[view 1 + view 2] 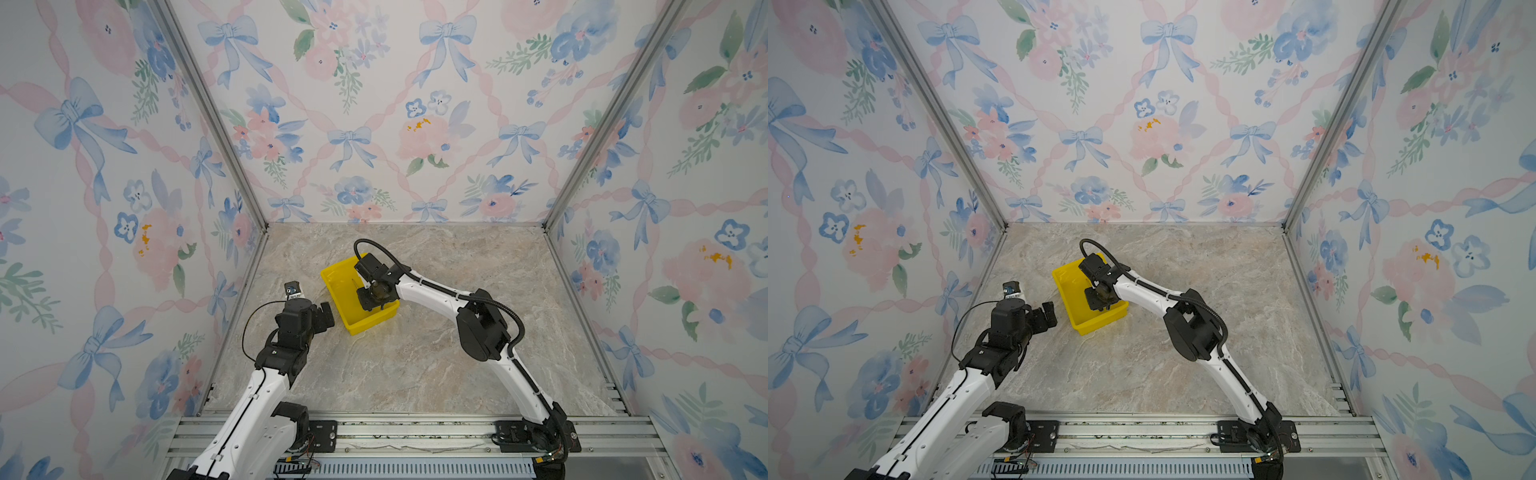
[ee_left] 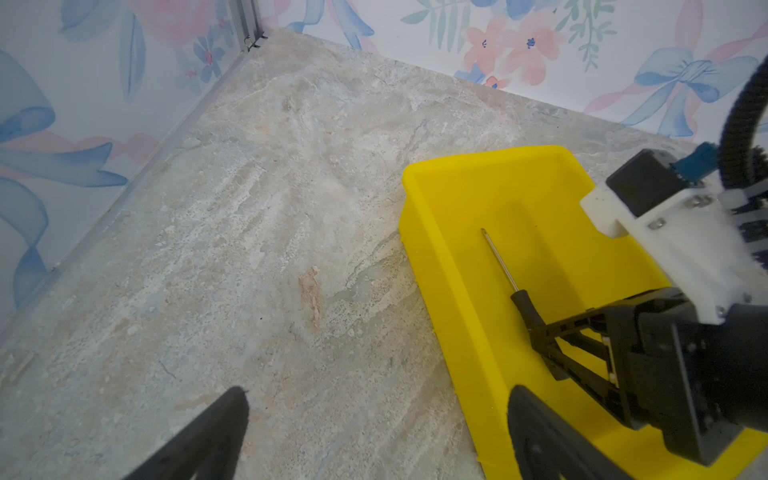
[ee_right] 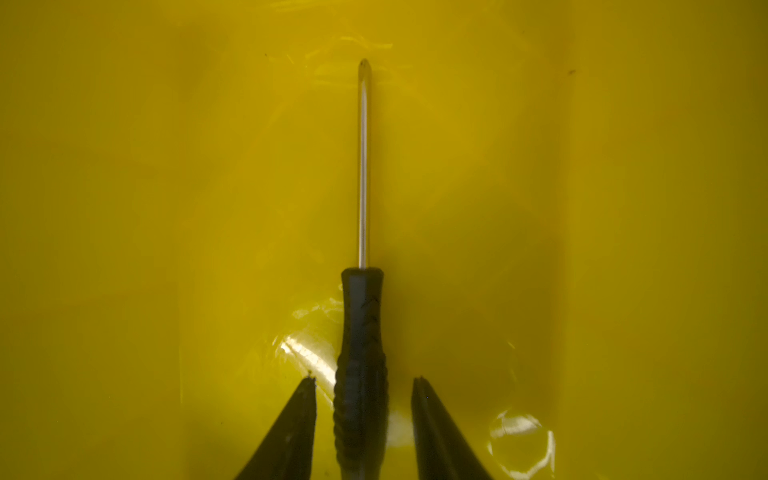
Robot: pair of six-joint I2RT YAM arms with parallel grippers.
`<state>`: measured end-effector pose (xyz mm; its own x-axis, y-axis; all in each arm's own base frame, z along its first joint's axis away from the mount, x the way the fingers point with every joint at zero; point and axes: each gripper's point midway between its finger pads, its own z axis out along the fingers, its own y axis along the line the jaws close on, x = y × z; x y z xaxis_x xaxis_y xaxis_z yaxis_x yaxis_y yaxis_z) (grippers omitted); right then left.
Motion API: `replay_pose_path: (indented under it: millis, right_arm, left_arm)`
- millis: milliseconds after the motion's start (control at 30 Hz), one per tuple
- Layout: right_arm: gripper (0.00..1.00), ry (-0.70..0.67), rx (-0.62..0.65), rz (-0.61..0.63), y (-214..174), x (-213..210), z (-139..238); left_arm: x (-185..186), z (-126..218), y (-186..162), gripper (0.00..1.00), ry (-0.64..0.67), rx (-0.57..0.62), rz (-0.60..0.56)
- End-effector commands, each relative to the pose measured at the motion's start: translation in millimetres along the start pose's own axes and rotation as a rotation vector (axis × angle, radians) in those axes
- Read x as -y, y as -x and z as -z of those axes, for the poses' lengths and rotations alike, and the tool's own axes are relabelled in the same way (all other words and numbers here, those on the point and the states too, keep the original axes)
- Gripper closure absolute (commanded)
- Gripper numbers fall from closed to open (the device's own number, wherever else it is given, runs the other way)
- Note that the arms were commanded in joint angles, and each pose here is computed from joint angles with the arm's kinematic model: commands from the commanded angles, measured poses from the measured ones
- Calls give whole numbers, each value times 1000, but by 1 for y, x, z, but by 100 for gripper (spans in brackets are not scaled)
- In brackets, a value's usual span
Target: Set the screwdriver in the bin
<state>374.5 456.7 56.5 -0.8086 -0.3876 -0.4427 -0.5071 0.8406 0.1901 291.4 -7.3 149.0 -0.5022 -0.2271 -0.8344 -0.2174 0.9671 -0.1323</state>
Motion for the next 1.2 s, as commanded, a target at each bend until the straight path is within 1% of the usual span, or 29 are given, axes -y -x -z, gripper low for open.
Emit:
replay_pose_path:
  millis: [0,67,167,267,367,533,633,800,833,967,1133,1167]
  right_arm:
    - [53,53,158,44,38,-23,75]
    - [47,66,205,61,42,-25,101]
    - [43,68,249,64,38,-21,131]
    - [41,61,263,33,24,-7,148]
    - [38,43,264,-5,8,13,155]
    - [37,-8,249,-51,-13,44,155]
    - [36,-26,242,-53,-18,52,155]
    - [33,-23,253,-55,-16,56,158]
    - [31,-21,260,-61,-15,58,159]
    - [16,-27,290,-103,-17,74,170]
    - [1,-116,354,-151,-29,120,204]
    - [3,-139,365,-160,-33,131,212]
  left_arm:
    - [-6,1,1,2,25,11,-24]
    - [-6,1,1,2,26,10,-28]
    - [-7,0,0,2,32,6,-38]
    - [-9,2,1,2,42,16,-39]
    - [-11,2,1,2,46,21,-38]
    - [-11,1,-1,2,44,20,-32]
    - [-10,0,-1,2,43,19,-31]
    - [-8,-1,-3,2,32,13,-38]
    - [-8,-1,-3,2,30,12,-44]
    - [3,1,-3,2,-38,20,-101]
    - [4,5,1,2,-58,79,-159]
    - [4,6,0,2,-64,91,-173]
